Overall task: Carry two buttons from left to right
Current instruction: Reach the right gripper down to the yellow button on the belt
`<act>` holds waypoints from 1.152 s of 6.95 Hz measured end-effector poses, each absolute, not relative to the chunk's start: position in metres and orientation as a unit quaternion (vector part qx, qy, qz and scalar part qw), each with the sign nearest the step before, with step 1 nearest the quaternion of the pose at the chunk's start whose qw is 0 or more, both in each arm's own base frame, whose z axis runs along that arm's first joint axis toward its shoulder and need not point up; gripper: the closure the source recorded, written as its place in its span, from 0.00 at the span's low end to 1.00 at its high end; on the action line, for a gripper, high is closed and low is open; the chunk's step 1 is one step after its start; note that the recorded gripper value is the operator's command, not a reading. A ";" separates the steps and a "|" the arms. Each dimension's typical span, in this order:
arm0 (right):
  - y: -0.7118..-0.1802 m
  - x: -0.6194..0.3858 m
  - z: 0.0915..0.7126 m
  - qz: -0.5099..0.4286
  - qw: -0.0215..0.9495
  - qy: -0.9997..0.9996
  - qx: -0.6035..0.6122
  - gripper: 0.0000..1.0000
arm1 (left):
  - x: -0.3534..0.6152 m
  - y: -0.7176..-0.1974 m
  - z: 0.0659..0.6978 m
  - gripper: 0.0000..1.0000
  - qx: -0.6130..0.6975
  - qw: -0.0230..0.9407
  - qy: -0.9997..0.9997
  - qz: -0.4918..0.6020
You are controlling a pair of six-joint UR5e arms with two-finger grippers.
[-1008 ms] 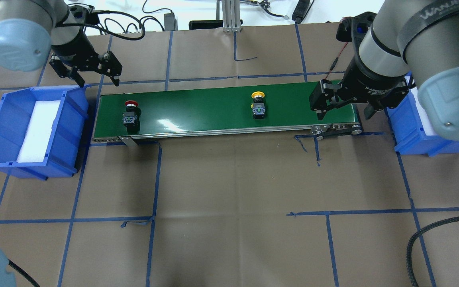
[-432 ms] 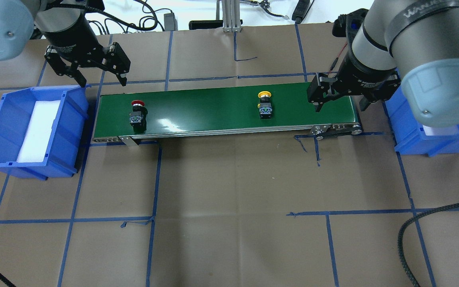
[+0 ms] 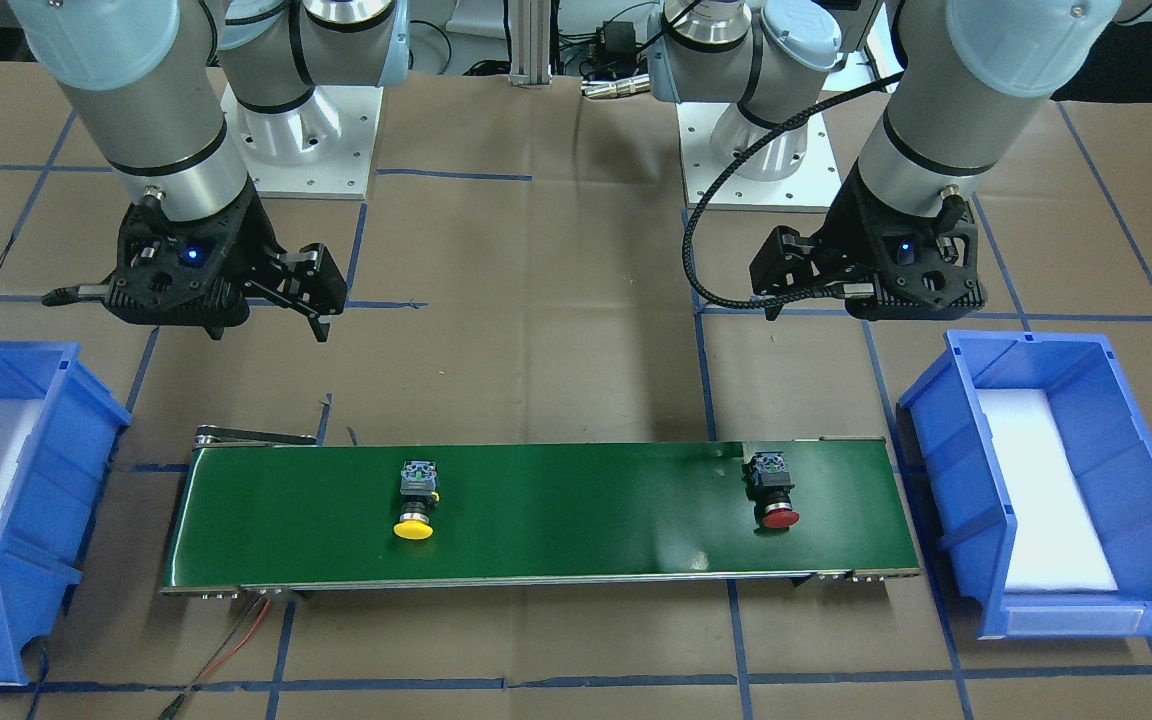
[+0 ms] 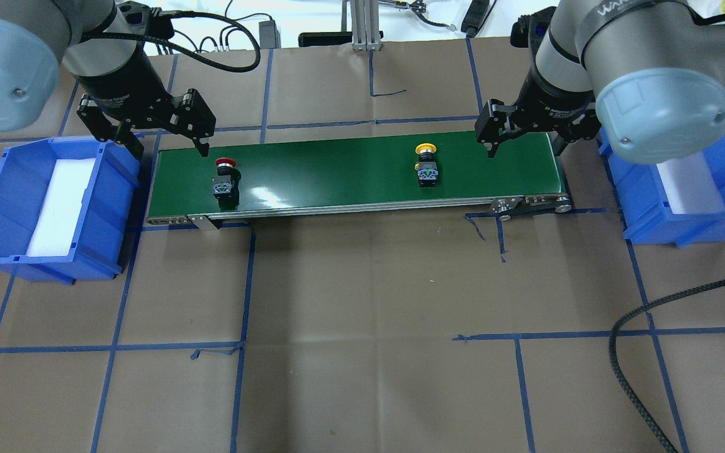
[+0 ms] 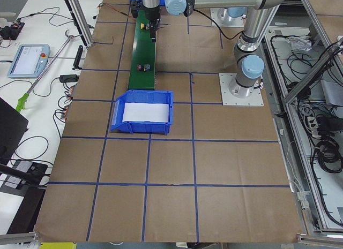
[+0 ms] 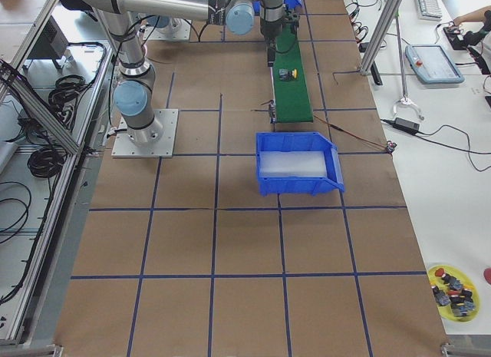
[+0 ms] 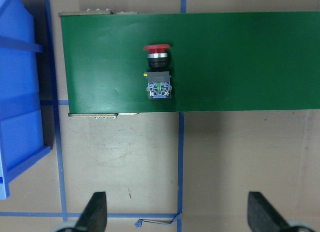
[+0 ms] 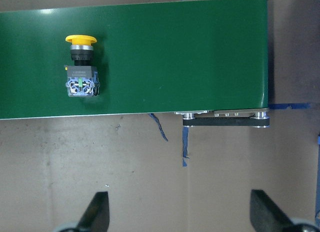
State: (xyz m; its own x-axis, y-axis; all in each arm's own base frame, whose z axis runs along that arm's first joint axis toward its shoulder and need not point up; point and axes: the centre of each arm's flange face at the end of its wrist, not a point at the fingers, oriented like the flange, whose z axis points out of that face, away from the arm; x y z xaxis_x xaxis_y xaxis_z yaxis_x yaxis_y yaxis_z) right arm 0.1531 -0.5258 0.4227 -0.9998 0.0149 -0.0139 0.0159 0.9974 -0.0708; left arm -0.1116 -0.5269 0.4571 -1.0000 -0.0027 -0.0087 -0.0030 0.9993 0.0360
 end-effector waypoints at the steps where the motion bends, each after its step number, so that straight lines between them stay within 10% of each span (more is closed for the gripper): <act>1: -0.543 0.155 0.414 -0.041 0.012 0.999 0.008 0.00 | -0.112 -0.526 0.457 0.00 -0.001 0.004 1.000 0.017; 8: -0.613 0.174 0.318 -0.046 0.019 0.999 0.002 0.00 | -0.112 -0.525 0.461 0.00 -0.001 0.004 1.000 0.013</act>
State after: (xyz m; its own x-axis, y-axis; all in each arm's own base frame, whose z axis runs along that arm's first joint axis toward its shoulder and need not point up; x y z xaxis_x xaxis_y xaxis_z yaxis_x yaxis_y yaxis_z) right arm 0.1738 -0.6130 0.3183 -0.9993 0.0032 -0.0385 0.0067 0.9957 -0.0925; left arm -0.1118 -0.5253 0.4612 -1.0000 -0.0024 -0.0073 -0.0026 0.9997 0.0255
